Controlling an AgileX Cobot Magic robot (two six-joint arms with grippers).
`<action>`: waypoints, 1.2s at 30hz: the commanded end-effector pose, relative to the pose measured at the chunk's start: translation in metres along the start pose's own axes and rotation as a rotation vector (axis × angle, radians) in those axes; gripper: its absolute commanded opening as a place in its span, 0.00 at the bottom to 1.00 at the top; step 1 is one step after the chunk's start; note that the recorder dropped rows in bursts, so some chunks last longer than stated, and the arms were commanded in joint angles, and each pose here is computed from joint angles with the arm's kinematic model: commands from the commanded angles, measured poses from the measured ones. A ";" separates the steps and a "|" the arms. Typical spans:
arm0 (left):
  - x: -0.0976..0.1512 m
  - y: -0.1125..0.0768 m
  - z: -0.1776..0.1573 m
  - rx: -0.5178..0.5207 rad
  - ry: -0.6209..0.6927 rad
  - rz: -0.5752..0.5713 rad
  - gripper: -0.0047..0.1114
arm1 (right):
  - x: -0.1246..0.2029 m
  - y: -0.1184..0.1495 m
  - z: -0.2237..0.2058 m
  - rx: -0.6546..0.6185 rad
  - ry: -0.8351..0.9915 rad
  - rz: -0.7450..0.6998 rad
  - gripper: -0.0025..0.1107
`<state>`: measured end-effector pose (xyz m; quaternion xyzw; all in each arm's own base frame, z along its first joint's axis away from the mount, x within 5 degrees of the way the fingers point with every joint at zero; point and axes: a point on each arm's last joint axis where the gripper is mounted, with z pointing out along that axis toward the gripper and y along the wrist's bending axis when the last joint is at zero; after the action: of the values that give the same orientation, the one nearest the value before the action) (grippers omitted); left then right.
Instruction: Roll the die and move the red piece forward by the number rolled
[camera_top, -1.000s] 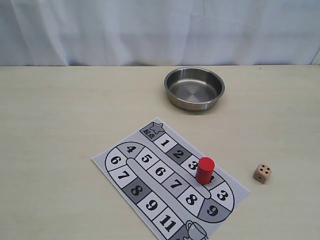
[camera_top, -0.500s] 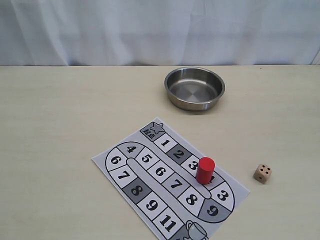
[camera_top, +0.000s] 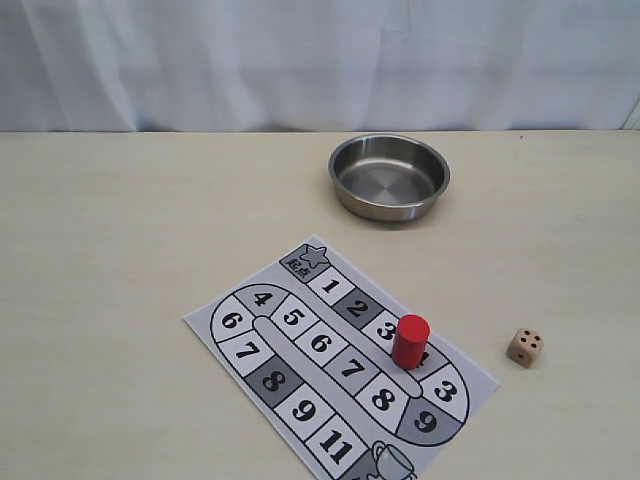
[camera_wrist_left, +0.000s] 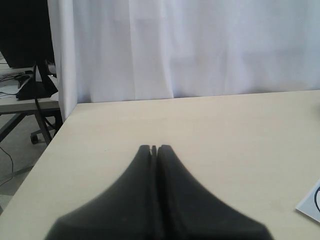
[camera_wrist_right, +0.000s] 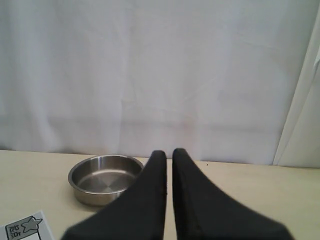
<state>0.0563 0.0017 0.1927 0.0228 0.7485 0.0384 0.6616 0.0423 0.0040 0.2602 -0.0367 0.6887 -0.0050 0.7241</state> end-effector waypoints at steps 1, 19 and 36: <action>-0.003 0.000 -0.001 0.002 -0.019 -0.012 0.04 | 0.016 0.000 0.005 0.008 0.000 0.004 0.06; -0.003 0.000 -0.001 0.001 -0.021 -0.012 0.04 | 0.058 0.001 0.011 0.015 0.075 0.008 0.06; -0.004 0.000 -0.001 0.001 -0.023 -0.012 0.04 | 0.059 -0.001 0.011 0.039 0.093 -0.017 0.06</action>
<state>0.0563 0.0017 0.1927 0.0228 0.7485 0.0384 0.6616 0.0567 -0.0002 0.2028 -0.0268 0.7193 -0.0259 0.6937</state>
